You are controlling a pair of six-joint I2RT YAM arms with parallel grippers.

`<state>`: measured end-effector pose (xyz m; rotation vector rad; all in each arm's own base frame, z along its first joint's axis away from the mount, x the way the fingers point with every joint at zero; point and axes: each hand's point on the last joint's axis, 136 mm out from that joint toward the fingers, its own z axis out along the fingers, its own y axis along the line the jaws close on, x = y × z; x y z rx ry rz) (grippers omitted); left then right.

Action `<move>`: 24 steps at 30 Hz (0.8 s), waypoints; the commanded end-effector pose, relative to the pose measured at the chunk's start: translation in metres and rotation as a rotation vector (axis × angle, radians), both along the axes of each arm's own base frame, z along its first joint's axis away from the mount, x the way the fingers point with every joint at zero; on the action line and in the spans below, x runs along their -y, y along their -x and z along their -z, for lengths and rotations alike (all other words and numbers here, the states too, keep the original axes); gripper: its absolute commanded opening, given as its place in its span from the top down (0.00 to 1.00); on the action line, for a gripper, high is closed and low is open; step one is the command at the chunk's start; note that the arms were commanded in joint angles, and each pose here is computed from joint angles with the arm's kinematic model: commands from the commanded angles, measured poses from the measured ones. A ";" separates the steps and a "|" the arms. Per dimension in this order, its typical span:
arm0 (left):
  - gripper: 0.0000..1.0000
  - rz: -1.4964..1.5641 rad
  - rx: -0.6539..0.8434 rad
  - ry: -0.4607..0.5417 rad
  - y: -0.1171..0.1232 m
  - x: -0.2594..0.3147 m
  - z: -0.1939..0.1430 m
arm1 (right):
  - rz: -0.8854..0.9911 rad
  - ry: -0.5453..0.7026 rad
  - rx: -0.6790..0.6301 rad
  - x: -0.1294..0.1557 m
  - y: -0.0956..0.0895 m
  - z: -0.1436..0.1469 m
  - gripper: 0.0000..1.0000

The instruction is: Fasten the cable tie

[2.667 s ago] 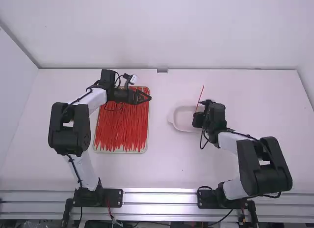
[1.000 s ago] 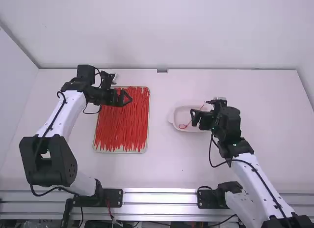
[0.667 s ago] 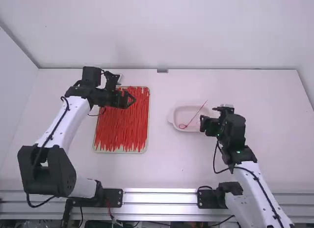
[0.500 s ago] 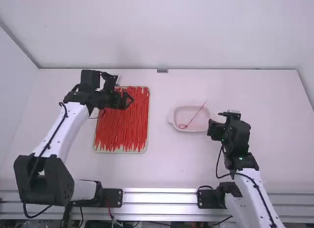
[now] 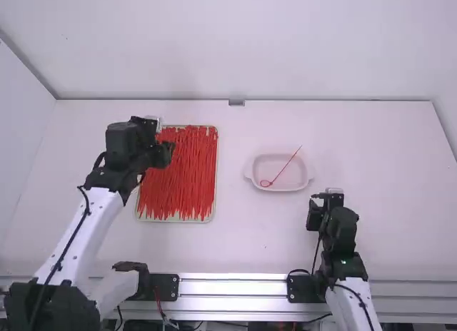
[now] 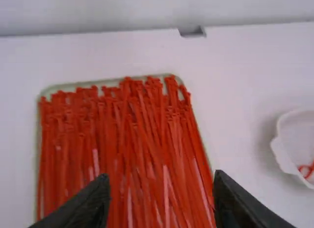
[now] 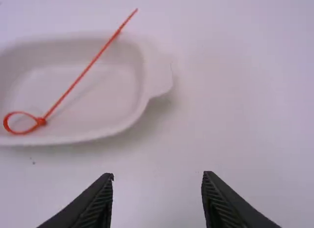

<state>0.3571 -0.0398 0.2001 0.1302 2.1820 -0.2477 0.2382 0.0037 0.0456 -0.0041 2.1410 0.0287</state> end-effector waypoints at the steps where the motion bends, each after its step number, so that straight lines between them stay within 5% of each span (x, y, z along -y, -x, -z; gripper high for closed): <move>1: 0.52 -0.090 0.049 -0.058 0.006 -0.019 -0.003 | 0.001 0.010 0.045 0.001 -0.002 -0.007 0.59; 10: 0.72 -0.201 0.241 -0.108 0.028 -0.040 -0.014 | 0.002 0.010 0.226 0.001 -0.009 -0.048 0.77; 24: 1.00 -0.201 0.241 -0.108 0.082 -0.040 0.049 | 0.003 0.010 0.434 0.001 -0.008 -0.095 0.97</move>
